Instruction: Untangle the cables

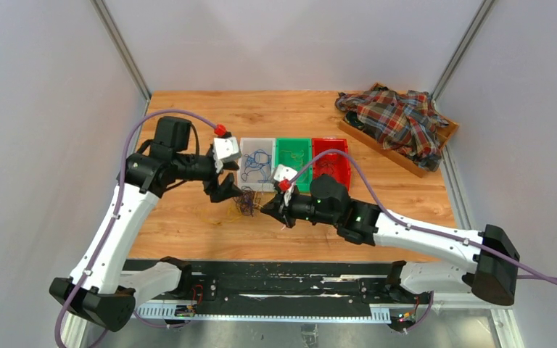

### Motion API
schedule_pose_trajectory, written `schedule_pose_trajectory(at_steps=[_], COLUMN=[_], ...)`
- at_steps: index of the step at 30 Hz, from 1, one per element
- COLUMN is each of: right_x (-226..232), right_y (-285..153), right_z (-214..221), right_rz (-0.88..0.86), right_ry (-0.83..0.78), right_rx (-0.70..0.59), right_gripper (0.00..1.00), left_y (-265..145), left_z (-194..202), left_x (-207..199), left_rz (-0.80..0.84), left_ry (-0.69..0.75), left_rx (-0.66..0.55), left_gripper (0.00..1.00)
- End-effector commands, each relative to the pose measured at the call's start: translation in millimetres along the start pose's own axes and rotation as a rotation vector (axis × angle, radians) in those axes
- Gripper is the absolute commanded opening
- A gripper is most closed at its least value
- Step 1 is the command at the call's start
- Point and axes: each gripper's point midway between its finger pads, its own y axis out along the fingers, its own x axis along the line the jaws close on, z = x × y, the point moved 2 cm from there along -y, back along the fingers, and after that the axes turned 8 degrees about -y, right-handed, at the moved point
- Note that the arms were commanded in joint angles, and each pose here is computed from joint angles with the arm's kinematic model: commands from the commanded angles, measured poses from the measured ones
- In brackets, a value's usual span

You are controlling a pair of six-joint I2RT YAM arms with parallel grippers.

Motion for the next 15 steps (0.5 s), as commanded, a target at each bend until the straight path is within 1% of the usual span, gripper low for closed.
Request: schedule_pose_trajectory(at_steps=[1, 4, 7, 10, 12, 15], right_x=[12.8, 10.3, 8.6, 5.4, -8.8, -21.5], right_y=[-20.3, -32.3, -41.8, -46.8, -48.5, -50.7], right_z=[-4.2, -15.6, -30.8, -41.1, -45.9, -54.8], right_rz=[-0.171, -0.217, -0.281, -0.331, -0.312, -0.346], right_ry=[0.124, 0.180, 0.253, 0.322, 0.372, 0.447], right_rx=[-0.017, -0.061, -0.125, -0.162, -0.180, -0.234], right_gripper=[0.01, 0.01, 0.01, 0.01, 0.01, 0.01], left_y=[5.2, 8.6, 11.9, 16.8, 19.1, 20.6], left_z=[4.0, 12.9, 15.9, 16.1, 16.8, 17.8], left_x=[-53.2, -69.7, -77.1, -76.5, -71.5, -68.0], left_rz=[0.204, 0.262, 0.291, 0.291, 0.271, 0.258], left_ry=[0.090, 0.106, 0.119, 0.140, 0.132, 0.125], left_rx=[0.008, 0.055, 0.069, 0.094, 0.115, 0.128], left_gripper=[0.74, 0.73, 0.73, 0.71, 0.69, 0.68])
